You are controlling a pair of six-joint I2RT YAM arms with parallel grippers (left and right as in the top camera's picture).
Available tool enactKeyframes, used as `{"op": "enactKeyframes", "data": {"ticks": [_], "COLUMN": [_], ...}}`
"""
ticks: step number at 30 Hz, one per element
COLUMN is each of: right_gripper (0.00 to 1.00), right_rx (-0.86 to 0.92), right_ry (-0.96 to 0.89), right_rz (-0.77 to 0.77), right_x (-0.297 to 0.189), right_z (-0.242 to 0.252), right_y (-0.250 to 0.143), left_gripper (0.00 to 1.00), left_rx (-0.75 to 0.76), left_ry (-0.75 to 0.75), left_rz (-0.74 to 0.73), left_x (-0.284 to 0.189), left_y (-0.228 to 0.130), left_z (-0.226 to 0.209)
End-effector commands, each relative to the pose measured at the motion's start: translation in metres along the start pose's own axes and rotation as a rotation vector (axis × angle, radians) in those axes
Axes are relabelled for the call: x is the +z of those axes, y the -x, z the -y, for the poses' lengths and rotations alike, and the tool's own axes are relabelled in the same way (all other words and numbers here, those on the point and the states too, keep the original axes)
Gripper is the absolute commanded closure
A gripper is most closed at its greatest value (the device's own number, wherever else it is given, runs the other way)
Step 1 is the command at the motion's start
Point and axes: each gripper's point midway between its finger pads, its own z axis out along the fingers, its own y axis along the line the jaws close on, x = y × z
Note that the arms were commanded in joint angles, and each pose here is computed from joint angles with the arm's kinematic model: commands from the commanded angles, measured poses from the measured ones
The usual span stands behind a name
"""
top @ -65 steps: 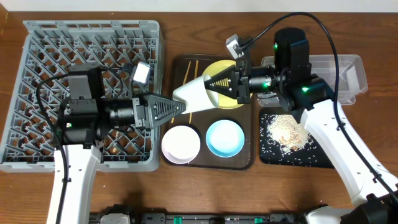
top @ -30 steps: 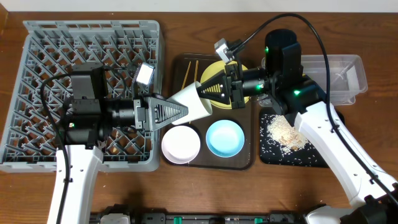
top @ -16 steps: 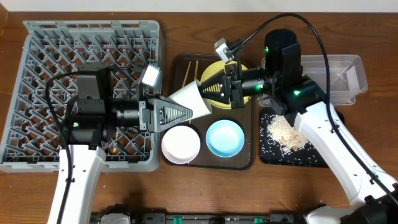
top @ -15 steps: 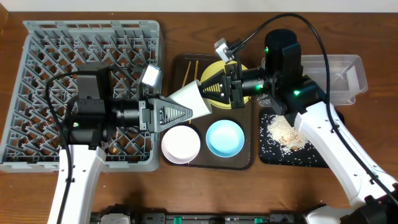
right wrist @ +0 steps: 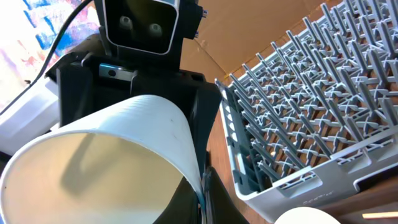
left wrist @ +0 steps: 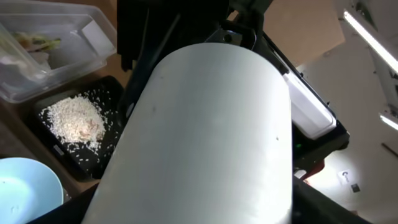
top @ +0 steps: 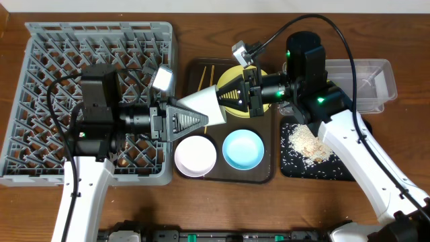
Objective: Sort waste into correct bins and load items into the dishwasher
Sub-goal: 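Grasp the white bowl with the left gripper and release the right gripper, then carry the white bowl with the left gripper and place it in the dish rack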
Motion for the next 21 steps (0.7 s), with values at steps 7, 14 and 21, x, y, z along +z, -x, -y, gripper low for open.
{"op": "enactKeyframes", "data": {"ticks": [7, 14, 21], "right_gripper": [0.99, 0.99, 0.93], "right_rx": [0.001, 0.002, -0.002], "right_ry": [-0.011, -0.017, -0.016], "right_rz": [0.001, 0.006, 0.008], "right_x": [0.0031, 0.0007, 0.0007], "right_z": [0.0012, 0.0029, 0.0027], "right_y": [0.0015, 0.0027, 0.0033], "left_gripper": [0.21, 0.23, 0.35], "left_rx": [0.017, 0.011, 0.0], "left_ry": [-0.021, -0.027, -0.026], "left_rz": [0.017, 0.015, 0.015], "left_x": [-0.0083, -0.0083, -0.0083], "left_y": [0.0075, 0.0071, 0.0071], "left_z": [0.0099, 0.0109, 0.0108]}}
